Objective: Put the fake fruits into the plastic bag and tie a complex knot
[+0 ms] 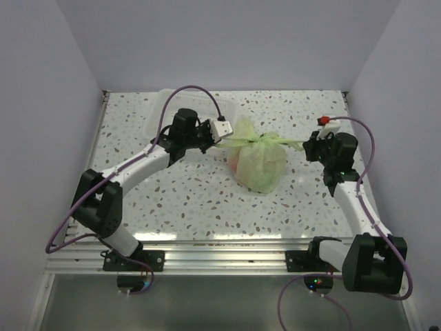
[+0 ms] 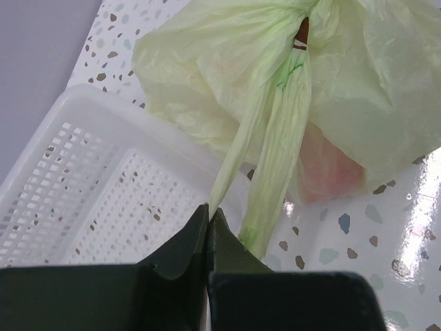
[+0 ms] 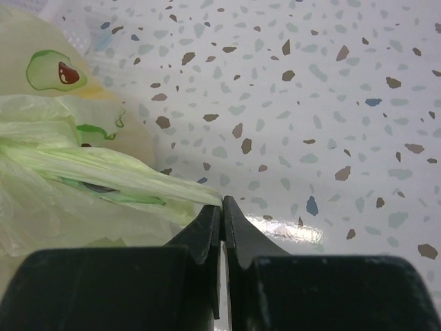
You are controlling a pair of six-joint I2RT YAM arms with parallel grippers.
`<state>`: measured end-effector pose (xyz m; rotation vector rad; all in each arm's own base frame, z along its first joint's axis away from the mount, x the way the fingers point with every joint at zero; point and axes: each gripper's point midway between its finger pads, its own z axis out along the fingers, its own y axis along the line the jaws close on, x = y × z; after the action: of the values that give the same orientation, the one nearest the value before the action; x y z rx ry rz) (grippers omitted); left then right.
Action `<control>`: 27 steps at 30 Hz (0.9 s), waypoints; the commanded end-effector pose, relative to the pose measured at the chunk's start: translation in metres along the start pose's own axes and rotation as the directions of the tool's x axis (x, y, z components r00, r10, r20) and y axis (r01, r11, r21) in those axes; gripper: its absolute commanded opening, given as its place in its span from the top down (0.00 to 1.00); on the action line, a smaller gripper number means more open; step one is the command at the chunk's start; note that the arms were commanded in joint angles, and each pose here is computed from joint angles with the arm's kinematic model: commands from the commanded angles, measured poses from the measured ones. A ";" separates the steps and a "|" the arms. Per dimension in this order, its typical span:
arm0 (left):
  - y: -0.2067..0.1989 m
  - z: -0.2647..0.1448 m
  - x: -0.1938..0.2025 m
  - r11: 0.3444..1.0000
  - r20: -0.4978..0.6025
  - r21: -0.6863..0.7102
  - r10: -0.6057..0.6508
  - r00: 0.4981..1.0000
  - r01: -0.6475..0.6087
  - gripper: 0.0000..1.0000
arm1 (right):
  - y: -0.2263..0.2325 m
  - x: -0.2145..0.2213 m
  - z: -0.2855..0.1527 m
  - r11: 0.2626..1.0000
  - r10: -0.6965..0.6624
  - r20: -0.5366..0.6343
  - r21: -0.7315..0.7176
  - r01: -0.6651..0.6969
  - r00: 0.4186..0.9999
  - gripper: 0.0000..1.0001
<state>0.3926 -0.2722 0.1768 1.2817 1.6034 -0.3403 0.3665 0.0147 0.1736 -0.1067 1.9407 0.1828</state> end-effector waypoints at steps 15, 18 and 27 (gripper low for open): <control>0.062 -0.042 0.070 0.972 -0.227 -0.234 -0.032 0.973 -0.023 1.00 | -0.185 -0.021 -0.062 0.850 -0.069 0.006 0.523 0.056 0.998 1.00; 0.060 -0.036 0.073 0.977 -0.228 -0.214 -0.032 0.973 -0.018 1.00 | -0.191 -0.016 -0.061 0.852 -0.067 -0.015 0.520 0.065 0.998 1.00; 0.056 0.004 -0.091 0.998 0.080 -0.012 -0.065 0.995 0.067 1.00 | -0.142 -0.116 -0.071 0.955 -0.062 0.143 0.296 0.017 0.988 1.00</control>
<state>0.4092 -0.3234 0.2141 1.3258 1.5235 -0.5000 0.3642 -0.0540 0.2127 -0.0776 1.9495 0.2782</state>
